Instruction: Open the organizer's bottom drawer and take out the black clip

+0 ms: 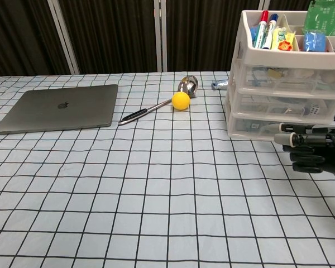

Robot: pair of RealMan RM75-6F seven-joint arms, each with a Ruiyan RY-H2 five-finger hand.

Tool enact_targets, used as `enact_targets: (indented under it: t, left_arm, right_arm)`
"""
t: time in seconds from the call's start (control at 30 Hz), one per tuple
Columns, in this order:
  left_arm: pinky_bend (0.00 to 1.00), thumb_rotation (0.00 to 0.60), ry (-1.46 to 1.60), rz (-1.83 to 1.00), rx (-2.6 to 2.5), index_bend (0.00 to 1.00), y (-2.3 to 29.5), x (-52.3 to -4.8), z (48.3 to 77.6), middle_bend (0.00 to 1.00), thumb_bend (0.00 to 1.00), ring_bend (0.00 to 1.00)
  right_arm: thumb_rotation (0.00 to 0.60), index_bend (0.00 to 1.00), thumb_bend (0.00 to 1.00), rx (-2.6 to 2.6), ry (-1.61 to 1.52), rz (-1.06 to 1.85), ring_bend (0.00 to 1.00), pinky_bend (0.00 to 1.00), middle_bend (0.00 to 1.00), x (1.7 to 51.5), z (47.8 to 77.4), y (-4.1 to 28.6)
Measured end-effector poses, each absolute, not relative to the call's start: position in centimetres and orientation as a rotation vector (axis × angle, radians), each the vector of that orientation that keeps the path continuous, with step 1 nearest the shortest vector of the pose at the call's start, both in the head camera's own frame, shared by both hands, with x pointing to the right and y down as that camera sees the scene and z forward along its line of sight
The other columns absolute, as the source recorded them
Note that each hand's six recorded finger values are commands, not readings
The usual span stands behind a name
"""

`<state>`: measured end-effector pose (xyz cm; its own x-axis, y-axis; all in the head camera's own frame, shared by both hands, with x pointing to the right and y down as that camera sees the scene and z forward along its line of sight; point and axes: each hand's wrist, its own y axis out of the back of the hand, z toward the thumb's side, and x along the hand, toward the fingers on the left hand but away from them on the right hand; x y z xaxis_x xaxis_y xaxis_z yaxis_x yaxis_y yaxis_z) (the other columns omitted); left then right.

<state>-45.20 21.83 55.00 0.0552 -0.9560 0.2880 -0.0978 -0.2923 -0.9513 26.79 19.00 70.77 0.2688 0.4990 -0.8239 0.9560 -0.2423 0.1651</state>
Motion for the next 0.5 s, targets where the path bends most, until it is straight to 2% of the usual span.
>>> enact_targets:
  t: [0.5]
  left_arm:
    - [0.0,0.6,1.095,-1.342,-1.535,0.0,21.8,-45.1,55.2,0.0,0.17,0.0]
  right_arm:
    - [0.6,0.1,0.38,1.779,1.334,-0.836,1.0,0.94,0.94,26.5,73.2,18.5]
